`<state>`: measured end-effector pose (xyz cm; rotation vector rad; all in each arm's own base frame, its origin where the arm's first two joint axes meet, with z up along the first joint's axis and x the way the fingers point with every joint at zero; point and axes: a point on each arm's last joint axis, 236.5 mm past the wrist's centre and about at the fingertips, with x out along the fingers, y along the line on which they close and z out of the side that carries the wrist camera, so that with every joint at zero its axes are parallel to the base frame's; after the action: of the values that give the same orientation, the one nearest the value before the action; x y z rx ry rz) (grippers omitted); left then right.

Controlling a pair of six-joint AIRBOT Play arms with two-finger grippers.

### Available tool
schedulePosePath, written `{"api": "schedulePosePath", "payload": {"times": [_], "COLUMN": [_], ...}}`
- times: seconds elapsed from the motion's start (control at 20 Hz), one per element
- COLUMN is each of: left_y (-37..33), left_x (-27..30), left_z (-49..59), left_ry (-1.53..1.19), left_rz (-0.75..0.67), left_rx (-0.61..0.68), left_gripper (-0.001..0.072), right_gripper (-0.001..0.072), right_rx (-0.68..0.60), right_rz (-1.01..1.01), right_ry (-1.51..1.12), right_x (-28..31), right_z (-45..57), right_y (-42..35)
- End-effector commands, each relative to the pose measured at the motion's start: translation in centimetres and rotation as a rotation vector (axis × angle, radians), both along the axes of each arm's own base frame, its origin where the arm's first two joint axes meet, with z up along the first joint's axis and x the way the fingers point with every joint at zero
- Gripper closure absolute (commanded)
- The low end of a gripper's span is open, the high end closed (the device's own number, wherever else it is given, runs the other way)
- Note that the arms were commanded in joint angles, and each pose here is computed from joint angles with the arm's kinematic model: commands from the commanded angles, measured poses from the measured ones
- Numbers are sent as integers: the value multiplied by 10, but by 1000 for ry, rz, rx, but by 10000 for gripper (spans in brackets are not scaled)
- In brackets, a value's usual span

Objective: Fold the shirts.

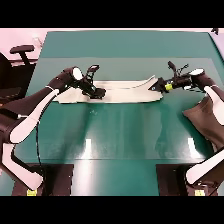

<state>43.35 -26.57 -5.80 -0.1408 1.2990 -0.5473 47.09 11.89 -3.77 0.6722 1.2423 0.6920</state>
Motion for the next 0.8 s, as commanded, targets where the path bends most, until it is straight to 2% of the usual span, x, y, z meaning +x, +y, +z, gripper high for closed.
{"api": "schedulePosePath", "payload": {"times": [0.0, 0.4, 0.65, 0.75], "left_y": [1, -3, -21, -27], "left_x": [0, 7, 19, 8], "left_z": [-1, 3, 15, 2], "left_ry": [3, -21, -48, -4], "left_rz": [1, 22, 80, 56], "left_rx": [5, -20, -118, -107], "left_gripper": [689, 689, 689, 689], "right_gripper": [699, 699, 699, 699], "right_rx": [11, 233, 237, 241], "right_rz": [5, 45, 61, 80], "right_ry": [-106, -328, -404, -405], "right_x": [1, -14, -22, -28], "right_z": [52, 184, 204, 204], "right_y": [7, 95, 147, 160]}}
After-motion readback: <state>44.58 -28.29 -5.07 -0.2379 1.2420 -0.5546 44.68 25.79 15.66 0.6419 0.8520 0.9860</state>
